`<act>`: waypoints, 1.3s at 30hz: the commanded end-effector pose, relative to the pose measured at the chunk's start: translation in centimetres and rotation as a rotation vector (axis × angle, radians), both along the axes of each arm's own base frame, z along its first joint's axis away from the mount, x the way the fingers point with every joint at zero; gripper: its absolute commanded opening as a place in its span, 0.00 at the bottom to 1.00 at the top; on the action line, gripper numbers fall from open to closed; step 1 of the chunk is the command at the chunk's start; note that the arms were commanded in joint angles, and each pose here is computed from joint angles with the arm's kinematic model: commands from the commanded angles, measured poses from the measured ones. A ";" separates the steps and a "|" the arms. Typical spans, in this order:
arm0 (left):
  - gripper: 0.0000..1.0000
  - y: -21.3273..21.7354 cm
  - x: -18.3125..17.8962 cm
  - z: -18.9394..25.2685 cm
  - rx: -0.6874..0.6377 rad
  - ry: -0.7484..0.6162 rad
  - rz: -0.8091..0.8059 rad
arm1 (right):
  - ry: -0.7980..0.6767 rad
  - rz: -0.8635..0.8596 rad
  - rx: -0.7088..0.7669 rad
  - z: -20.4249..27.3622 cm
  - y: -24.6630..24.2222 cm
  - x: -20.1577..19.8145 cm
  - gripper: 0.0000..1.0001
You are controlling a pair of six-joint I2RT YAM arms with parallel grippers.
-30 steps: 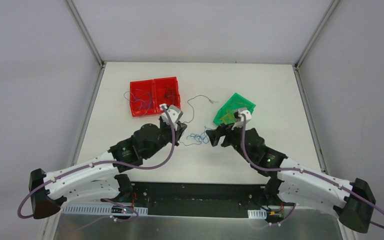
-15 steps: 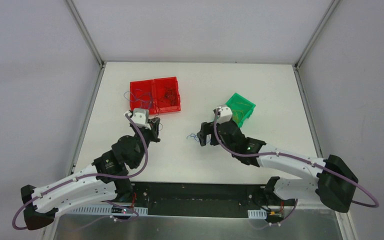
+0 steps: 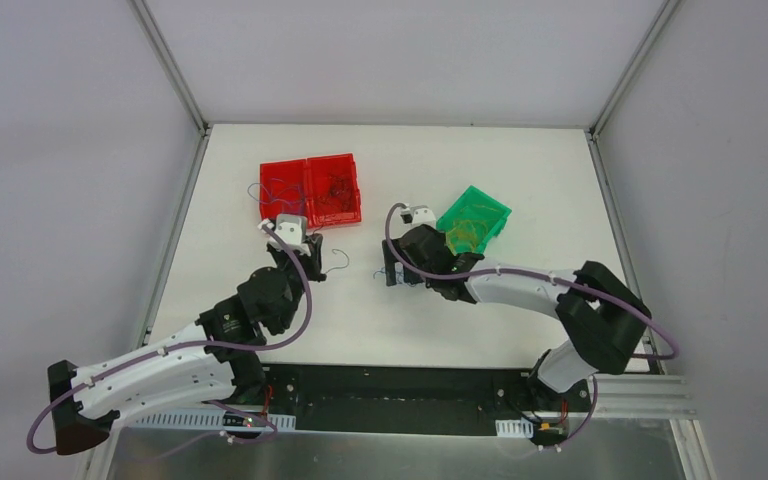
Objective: Untangle the cables
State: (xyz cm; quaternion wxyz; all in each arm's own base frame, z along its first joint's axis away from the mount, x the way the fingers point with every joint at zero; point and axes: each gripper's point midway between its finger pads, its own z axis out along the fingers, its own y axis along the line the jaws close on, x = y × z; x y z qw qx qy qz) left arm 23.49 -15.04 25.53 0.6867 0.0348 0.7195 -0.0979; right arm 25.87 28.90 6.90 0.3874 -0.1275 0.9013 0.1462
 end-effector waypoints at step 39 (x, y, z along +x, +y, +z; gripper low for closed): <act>0.00 -0.1 12.3 6.0 0.077 -0.003 0.249 | -0.116 -0.132 0.230 7.5 -3.3 0.1 0.00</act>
